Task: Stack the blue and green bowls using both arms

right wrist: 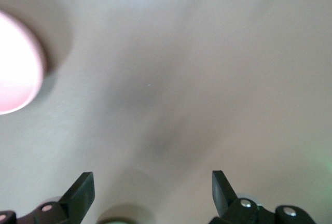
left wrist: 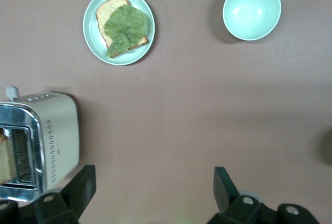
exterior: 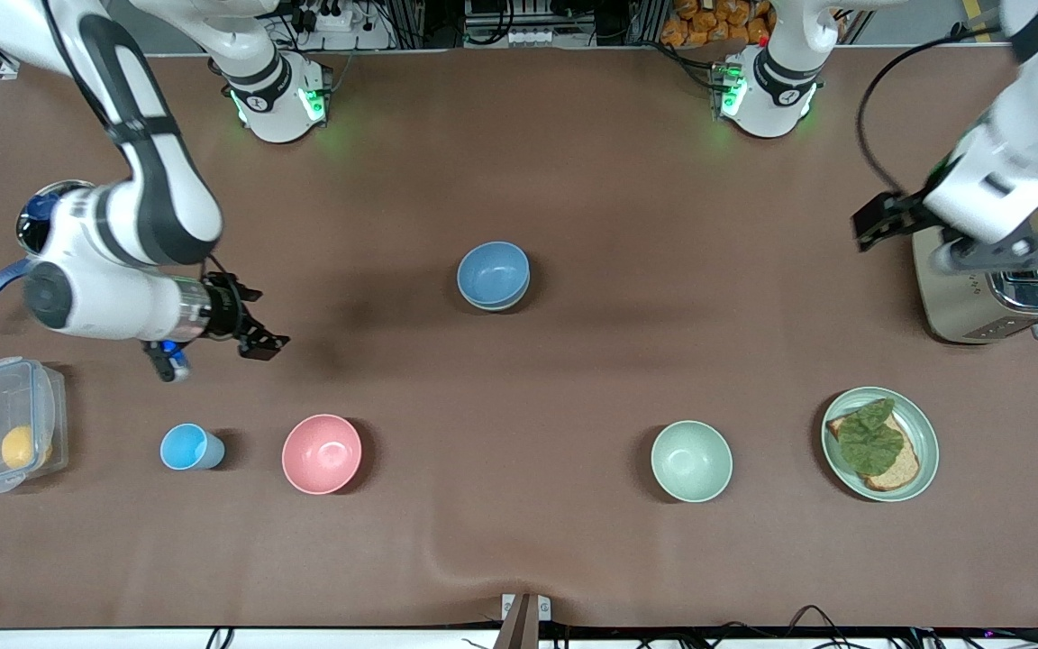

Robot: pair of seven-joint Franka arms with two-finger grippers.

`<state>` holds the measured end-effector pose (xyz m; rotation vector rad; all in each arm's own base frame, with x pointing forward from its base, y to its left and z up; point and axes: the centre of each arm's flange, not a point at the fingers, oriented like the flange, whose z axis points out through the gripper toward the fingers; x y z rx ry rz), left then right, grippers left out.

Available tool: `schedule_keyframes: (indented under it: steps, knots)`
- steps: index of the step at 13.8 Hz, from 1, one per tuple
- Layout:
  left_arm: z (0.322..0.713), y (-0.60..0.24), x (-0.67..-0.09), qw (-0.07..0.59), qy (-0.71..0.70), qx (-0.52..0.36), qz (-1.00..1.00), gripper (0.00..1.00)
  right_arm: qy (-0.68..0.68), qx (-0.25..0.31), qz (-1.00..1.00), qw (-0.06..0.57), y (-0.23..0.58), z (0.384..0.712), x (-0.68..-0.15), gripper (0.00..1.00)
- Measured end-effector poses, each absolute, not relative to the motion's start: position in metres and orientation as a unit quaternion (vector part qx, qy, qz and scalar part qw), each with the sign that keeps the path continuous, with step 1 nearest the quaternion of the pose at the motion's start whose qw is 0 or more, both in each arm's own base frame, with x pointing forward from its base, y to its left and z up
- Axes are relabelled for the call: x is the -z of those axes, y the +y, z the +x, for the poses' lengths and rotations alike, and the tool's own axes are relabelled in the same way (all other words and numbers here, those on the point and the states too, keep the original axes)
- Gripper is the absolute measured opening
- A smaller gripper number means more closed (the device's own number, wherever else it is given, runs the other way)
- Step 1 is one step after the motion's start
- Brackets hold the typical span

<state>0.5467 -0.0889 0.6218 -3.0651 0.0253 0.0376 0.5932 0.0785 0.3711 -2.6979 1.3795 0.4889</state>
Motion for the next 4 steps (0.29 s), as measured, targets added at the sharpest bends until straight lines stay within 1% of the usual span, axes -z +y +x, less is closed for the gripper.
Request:
schedule_keyframes:
  steps: [2, 4]
  knots:
    - [0.537, -0.080, -0.632, 0.039, 0.030, -0.018, -0.999, 1.00, 0.380, -0.129, -0.916, 0.014, 0.077, 0.600, -0.430, 1.00]
    - [0.531, -0.073, -0.637, 0.039, 0.053, -0.030, -0.997, 1.00, 0.297, -0.110, -0.949, 0.006, 0.077, 0.598, -0.480, 1.00]
